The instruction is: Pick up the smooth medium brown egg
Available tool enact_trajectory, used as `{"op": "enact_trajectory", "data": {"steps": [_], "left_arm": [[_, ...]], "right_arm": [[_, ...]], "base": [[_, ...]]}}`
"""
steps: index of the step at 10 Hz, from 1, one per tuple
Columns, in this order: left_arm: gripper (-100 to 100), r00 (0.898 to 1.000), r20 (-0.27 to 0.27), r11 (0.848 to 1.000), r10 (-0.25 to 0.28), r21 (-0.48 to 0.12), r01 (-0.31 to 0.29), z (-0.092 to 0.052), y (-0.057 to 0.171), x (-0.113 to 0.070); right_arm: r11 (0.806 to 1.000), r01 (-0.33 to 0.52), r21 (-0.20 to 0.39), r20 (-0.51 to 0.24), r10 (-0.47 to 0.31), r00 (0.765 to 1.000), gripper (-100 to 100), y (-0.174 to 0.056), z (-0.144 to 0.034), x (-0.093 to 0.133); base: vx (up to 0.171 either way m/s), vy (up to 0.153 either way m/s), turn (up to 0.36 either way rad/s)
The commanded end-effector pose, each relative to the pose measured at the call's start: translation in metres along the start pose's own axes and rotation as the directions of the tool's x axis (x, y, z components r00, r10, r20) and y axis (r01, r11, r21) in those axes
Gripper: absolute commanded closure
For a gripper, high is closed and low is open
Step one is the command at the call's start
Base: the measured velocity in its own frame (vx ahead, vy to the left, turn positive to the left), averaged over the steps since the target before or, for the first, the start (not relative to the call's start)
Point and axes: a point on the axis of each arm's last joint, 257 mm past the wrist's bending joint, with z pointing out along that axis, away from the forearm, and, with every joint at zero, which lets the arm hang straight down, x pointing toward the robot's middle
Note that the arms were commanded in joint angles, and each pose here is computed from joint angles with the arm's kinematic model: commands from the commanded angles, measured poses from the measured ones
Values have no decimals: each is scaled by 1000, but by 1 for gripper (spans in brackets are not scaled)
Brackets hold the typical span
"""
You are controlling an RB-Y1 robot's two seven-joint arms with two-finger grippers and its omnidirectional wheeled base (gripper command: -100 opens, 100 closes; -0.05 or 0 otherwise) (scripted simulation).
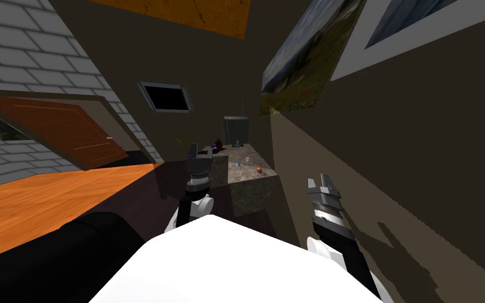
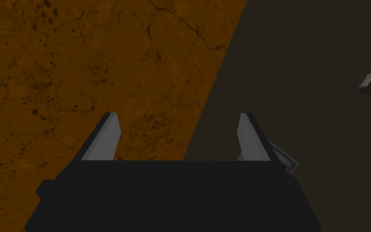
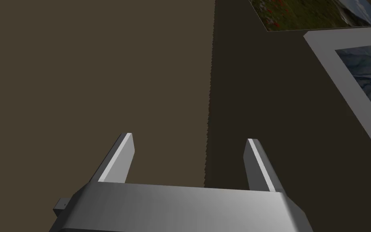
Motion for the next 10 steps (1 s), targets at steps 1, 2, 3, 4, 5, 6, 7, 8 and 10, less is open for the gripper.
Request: {"op": "enact_trajectory", "data": {"steps": [1, 2, 3, 4, 5, 6, 7, 8, 10], "left_arm": [[0, 1000, 0, 1000, 0, 0, 0, 0, 0, 0], [0, 1000, 0, 1000, 0, 0, 0, 0, 0, 0], [0, 1000, 0, 1000, 0, 0, 0, 0, 0, 0], [0, 1000, 0, 1000, 0, 0, 0, 0, 0, 0], [0, 1000, 0, 1000, 0, 0, 0, 0, 0, 0], [0, 1000, 0, 1000, 0, 0, 0, 0, 0, 0], [0, 1000, 0, 1000, 0, 0, 0, 0, 0, 0], [0, 1000, 0, 1000, 0, 0, 0, 0, 0, 0], [0, 1000, 0, 1000, 0, 0, 0, 0, 0, 0]], "right_arm": [[1000, -22, 10, -28, 22, 999, -100, -3, 6, 6], [999, -38, 17, -42, 38, 998, -100, -6, 10, 10], [998, -58, 28, -56, 60, 997, -100, -9, 15, 14], [996, -83, 41, -71, 85, 994, -100, -12, 20, 19], [992, -111, 58, -84, 116, 990, -100, -17, 26, 23], [987, -144, 75, -95, 151, 984, -100, -21, 32, 28], [980, -174, 93, -105, 184, 977, -100, -26, 39, 33], [978, -180, 102, -102, 191, 976, -100, -28, 39, 33], [957, -250, 148, -113, 268, 957, -100, -39, 53, 42]], "base": [[-27, 14, 22], [-50, 25, 31], [-55, 28, 40], [-53, 24, 28], [-46, 17, 35], [-39, 13, 34], [-29, 8, 40], [-14, 2, 10], [-6, -5, 29]]}}
